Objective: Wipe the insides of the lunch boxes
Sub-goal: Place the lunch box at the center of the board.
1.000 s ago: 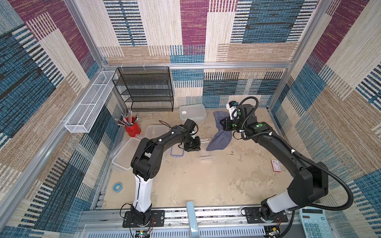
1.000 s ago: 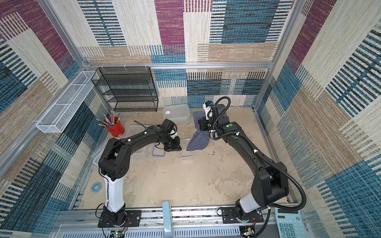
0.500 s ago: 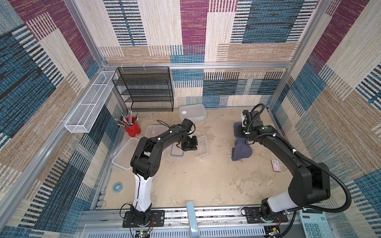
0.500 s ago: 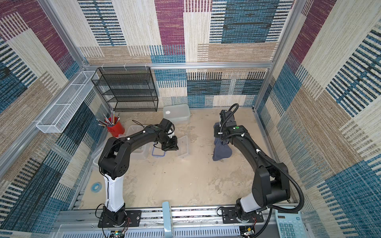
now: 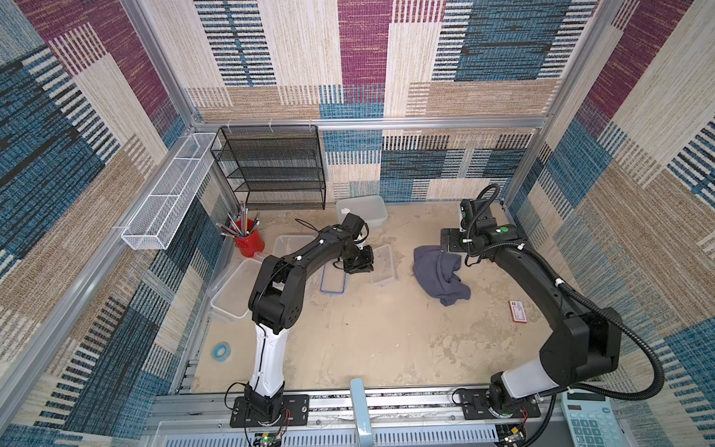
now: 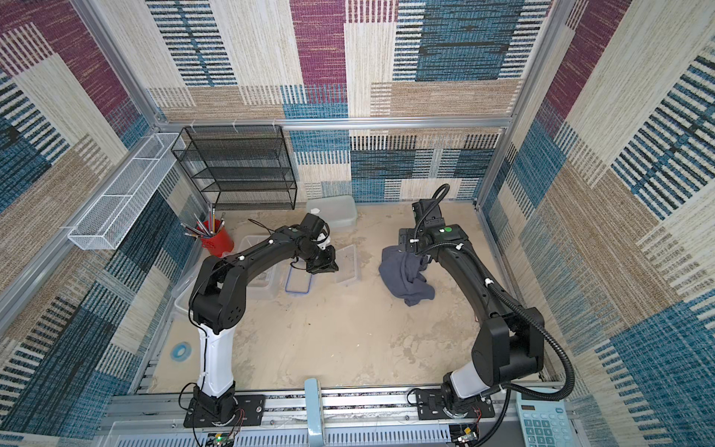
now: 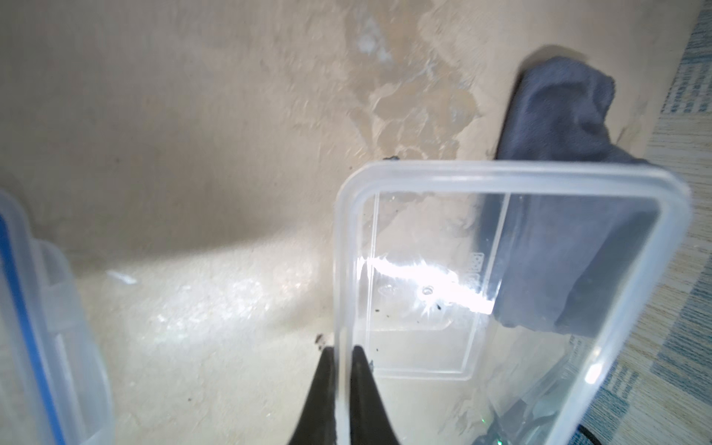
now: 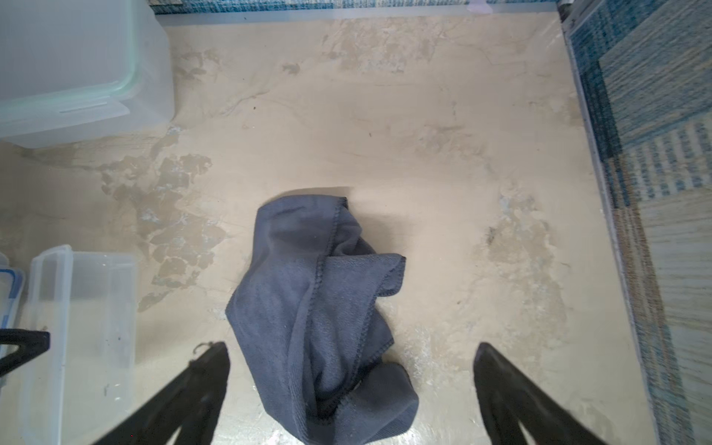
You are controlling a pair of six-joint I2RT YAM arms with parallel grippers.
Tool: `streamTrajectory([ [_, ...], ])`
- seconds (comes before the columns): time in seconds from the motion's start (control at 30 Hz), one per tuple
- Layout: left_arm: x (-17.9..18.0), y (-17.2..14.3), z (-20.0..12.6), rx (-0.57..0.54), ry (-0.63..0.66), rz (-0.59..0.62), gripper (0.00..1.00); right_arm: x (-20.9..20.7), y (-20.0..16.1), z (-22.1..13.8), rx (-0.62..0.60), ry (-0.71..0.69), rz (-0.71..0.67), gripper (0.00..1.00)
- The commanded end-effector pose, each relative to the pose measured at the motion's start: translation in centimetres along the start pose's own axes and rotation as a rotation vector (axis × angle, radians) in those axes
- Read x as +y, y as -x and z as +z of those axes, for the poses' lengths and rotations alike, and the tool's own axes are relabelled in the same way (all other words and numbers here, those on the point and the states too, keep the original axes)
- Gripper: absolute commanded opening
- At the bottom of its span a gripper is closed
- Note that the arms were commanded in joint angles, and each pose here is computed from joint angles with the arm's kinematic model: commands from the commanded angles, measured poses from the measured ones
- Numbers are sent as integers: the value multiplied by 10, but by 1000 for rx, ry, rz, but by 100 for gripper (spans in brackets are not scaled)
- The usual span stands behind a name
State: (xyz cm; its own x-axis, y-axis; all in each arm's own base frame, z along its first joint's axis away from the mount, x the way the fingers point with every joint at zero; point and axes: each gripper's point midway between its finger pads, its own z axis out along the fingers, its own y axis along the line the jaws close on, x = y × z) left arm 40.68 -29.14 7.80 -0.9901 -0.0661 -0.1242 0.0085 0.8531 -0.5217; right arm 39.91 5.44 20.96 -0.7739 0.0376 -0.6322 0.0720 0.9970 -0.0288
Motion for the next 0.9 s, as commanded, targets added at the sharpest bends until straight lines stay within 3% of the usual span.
streamTrajectory([
  [0.0, -12, 9, 1, 4, -28, 9, 0, -9, -2, -10, -8, -38, -3, 99],
  [0.47, -87, 92, 37, -88, -159, 63, 0, 13, -15, -7, -46, 116, 58, 99],
  [0.87, -100, 137, 66, -288, -194, 4, 3, 22, -11, -11, -91, 176, 98, 99],
])
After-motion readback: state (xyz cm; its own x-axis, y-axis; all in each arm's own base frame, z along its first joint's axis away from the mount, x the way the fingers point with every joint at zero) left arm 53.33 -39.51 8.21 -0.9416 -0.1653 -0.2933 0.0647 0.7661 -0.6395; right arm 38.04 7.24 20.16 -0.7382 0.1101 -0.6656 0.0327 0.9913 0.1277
